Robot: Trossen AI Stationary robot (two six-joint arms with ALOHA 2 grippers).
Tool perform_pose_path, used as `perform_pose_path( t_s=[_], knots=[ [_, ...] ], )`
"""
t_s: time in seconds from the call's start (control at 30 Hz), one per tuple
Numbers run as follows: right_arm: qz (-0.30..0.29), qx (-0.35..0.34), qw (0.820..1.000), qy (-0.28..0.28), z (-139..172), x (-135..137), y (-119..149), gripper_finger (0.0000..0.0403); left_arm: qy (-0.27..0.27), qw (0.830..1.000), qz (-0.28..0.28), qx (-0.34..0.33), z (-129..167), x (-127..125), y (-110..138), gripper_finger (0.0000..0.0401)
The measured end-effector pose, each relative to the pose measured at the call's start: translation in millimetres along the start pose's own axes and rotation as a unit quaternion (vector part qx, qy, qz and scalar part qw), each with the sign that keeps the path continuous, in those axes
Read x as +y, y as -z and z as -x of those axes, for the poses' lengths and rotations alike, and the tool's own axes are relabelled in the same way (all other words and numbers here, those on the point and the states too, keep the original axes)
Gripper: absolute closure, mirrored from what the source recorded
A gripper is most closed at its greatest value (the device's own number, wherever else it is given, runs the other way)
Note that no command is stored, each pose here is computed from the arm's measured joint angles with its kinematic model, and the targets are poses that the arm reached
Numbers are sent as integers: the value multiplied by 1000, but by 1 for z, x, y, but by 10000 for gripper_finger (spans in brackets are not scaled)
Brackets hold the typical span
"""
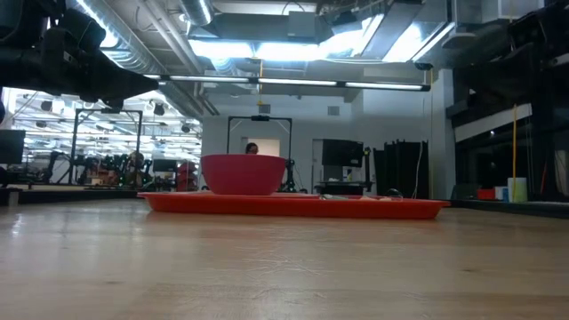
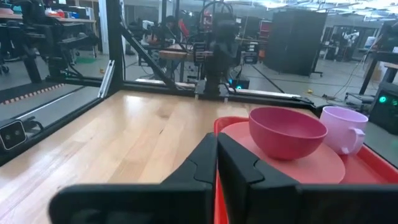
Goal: Set up tray
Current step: Return to Home Position
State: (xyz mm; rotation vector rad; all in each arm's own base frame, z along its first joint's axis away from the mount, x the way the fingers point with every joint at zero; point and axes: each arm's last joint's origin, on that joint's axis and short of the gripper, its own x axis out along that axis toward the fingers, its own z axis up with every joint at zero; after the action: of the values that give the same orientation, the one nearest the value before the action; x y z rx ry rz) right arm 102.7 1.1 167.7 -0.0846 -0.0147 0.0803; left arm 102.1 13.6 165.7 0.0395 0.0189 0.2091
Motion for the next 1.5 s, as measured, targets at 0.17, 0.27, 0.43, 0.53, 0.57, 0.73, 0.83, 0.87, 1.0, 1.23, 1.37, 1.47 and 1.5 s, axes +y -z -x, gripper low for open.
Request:
perform_pose_path(
  t_s=[0.17, 0.27, 0.43, 0.53, 0.57, 0.73, 0.83, 0.87, 1.0, 1.23, 1.37, 1.47, 1.5],
  knots=[
    [1, -15, 1000, 1, 0, 0, -3, 382, 0, 1000, 0, 0, 0, 0, 0, 397],
    [-4, -25, 1000, 2, 0, 0, -5, 385, 0, 1000, 0, 0, 0, 0, 0, 397],
    [-5, -46, 999, 3, 0, -1, -9, 390, 0, 1000, 0, 0, 0, 0, 0, 397],
    [1, -56, 998, 4, 1, -1, -11, 390, 0, 1000, 0, 0, 0, 0, 0, 397],
    [2, -57, 998, 5, 1, -1, -11, 388, 0, 1000, 0, 0, 0, 0, 0, 397],
    [17, -60, 998, 6, 1, -1, -12, 382, 0, 1000, 0, 0, 0, 0, 0, 397],
    [19, -64, 998, 7, 1, -1, -12, 383, 0, 1000, 0, 0, 0, 0, 0, 397],
    [17, -62, 998, 6, 1, -1, -12, 384, 0, 1000, 0, 0, 0, 0, 0, 397],
    [-1, -57, 998, 5, 1, -1, -11, 389, 0, 1000, 0, 0, 0, 0, 0, 397],
    [-8, -55, 998, 4, 1, -1, -11, 385, 0, 1000, 0, 0, 0, 0, 0, 397],
    [-8, -55, 998, 4, 1, -1, -11, 382, 0, 1000, 0, 0, 0, 0, 0, 397],
    [-9, -55, 998, 4, 1, -1, -11, 385, 0, 1000, 0, 0, 0, 0, 0, 397],
    [-8, -55, 998, 4, 1, -1, -11, 386, 0, 1000, 0, 0, 0, 0, 0, 397]
  ],
)
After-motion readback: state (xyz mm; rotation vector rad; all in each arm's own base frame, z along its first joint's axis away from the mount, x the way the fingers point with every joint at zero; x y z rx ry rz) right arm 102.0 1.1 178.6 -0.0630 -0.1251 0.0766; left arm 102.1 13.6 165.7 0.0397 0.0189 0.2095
